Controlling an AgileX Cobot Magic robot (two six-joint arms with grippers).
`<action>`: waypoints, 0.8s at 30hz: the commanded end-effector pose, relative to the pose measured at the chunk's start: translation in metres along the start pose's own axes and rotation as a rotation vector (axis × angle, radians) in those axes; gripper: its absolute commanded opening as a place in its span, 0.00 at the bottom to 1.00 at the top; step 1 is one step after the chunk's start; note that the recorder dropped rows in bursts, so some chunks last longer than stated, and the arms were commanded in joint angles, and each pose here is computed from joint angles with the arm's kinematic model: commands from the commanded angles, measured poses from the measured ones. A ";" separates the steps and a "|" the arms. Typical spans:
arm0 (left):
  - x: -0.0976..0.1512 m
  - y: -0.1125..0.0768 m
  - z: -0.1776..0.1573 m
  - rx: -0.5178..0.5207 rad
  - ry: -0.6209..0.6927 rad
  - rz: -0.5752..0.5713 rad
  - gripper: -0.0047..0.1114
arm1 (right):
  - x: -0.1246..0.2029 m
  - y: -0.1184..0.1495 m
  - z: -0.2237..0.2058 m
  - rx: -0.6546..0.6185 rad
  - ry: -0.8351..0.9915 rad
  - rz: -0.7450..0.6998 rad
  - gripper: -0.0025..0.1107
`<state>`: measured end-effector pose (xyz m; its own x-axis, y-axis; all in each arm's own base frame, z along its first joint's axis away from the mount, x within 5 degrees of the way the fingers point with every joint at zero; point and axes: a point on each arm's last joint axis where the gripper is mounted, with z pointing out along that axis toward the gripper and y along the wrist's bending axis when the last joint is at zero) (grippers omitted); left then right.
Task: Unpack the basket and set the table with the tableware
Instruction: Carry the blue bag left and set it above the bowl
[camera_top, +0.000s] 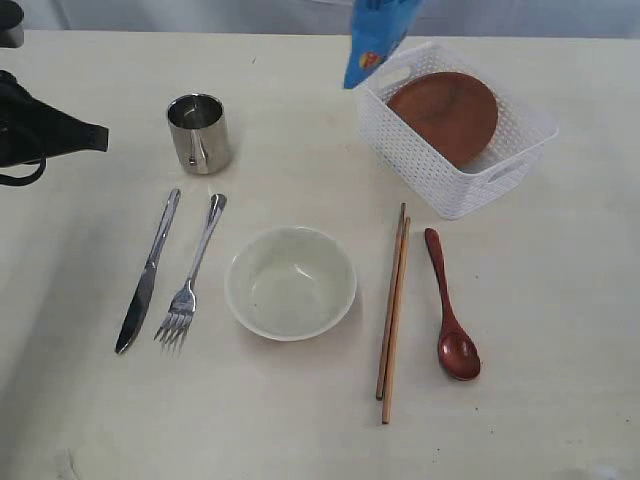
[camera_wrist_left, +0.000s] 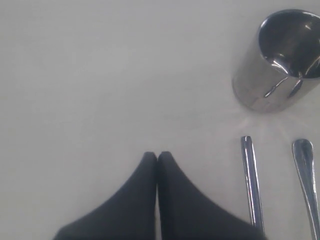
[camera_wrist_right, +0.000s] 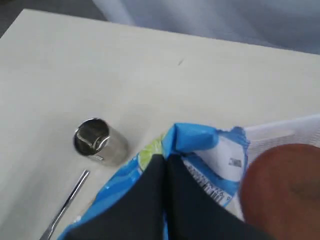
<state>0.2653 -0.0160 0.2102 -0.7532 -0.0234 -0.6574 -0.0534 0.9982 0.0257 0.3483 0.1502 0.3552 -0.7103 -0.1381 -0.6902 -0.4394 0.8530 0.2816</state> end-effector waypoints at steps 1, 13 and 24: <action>0.002 0.001 0.000 0.000 0.001 -0.007 0.04 | 0.015 0.032 0.053 -0.060 0.069 -0.095 0.02; 0.002 0.001 0.000 -0.005 0.008 -0.007 0.04 | 0.058 0.021 0.158 -0.078 0.194 -0.096 0.15; 0.002 0.001 0.000 -0.006 0.010 -0.007 0.04 | 0.030 0.027 0.129 -0.052 0.053 -0.230 0.48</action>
<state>0.2651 -0.0159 0.2101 -0.7543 -0.0234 -0.6561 -0.0541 0.9982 0.0265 0.3869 0.2383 0.2274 -0.6823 -0.3417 -0.6463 -0.5914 0.7777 0.2131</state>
